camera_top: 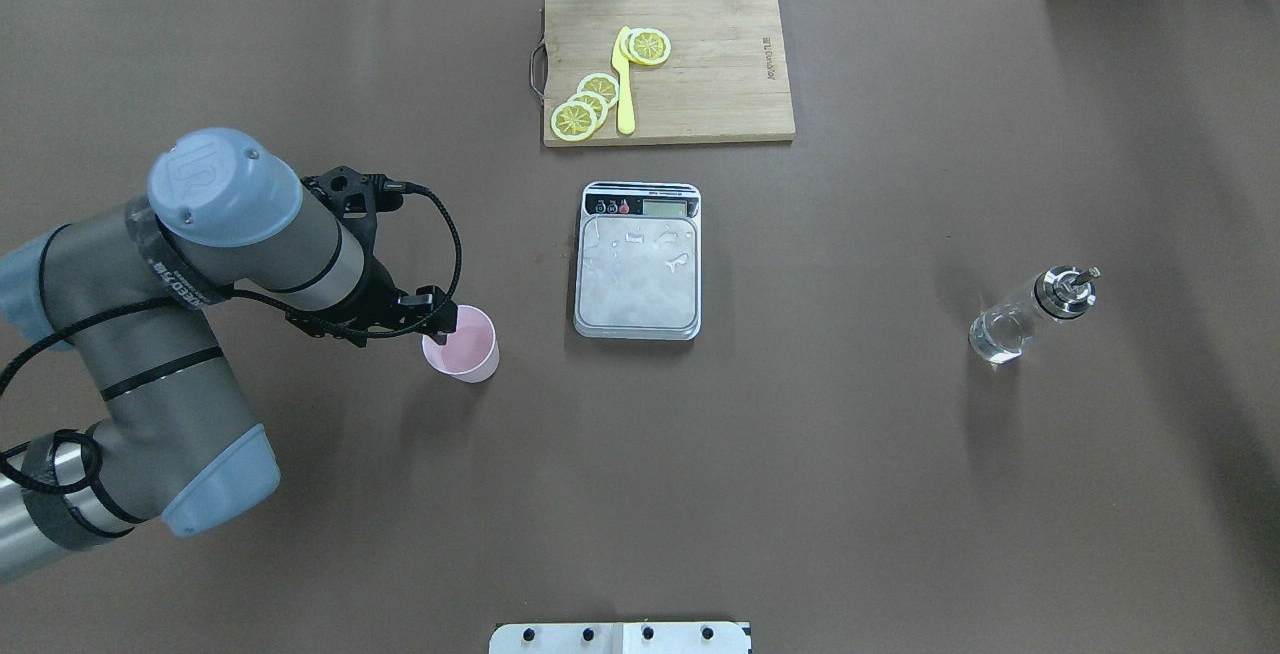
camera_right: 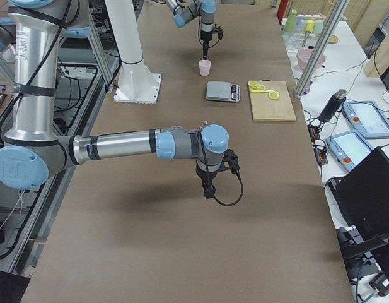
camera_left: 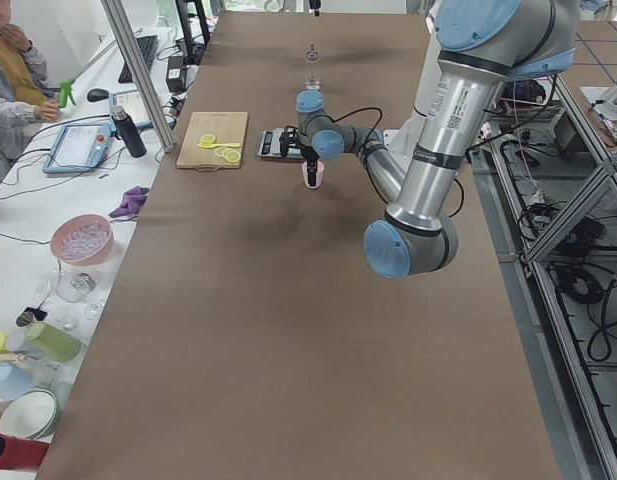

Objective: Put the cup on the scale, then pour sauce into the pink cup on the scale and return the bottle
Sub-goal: 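Reach the left gripper to the pink cup and grasp it, then carry the pink cup with the left gripper onto the scale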

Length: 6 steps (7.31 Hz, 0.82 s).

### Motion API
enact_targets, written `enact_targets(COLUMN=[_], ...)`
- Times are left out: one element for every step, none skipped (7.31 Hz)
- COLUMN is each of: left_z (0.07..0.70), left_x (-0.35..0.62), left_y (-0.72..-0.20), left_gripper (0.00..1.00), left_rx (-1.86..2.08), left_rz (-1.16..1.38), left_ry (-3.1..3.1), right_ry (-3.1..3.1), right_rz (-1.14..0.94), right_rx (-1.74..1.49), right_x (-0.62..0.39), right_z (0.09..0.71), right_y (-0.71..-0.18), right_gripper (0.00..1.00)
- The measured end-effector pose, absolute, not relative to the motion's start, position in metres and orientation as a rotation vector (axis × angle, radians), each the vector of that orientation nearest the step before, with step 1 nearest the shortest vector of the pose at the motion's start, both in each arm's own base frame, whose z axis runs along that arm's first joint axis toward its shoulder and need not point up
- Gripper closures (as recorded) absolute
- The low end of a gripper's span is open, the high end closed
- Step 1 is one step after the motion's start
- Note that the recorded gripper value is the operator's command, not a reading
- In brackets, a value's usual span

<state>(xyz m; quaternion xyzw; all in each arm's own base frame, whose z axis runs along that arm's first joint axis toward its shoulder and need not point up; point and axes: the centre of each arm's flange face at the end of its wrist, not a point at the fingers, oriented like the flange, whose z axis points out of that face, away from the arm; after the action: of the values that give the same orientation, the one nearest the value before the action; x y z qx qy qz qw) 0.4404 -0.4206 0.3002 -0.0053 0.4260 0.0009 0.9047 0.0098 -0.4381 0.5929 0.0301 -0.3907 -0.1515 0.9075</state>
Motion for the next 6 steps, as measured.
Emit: enact_targets(left_z=[0.302,0.303,0.304,0.302,0.297,0.285], left_x=[0.447,0.450,0.451,0.452,0.453,0.454], left_y=[-0.424,-0.426,-0.426,-0.426,-0.426,-0.427], left_gripper=[0.74,1.00,1.00,1.00,1.00,1.00], left_rx=[-0.018,-0.025,-0.028,-0.030,-0.027,-0.020], left_rz=[-0.003,-0.010,-0.012,-0.010,-0.006,0.000], left_ry=[0.874,0.869,0.868,0.871,0.880,0.897], right_ry=[-0.806,-0.806,-0.806,-0.807,-0.807,-0.807], right_rz=[-0.312,-0.312,-0.311,-0.311,-0.311,-0.308], right_rx=[0.061,0.059,0.058,0.058,0.058,0.057], right_x=[0.010,0.010,0.010,0.010,0.010,0.010], right_z=[0.594,0.594,0.595,0.595,0.595,0.595], right_y=[-0.438,-0.438,-0.437,-0.437,-0.437,-0.437], right_gripper=[0.00,0.00,0.00,0.00,0.00,0.00])
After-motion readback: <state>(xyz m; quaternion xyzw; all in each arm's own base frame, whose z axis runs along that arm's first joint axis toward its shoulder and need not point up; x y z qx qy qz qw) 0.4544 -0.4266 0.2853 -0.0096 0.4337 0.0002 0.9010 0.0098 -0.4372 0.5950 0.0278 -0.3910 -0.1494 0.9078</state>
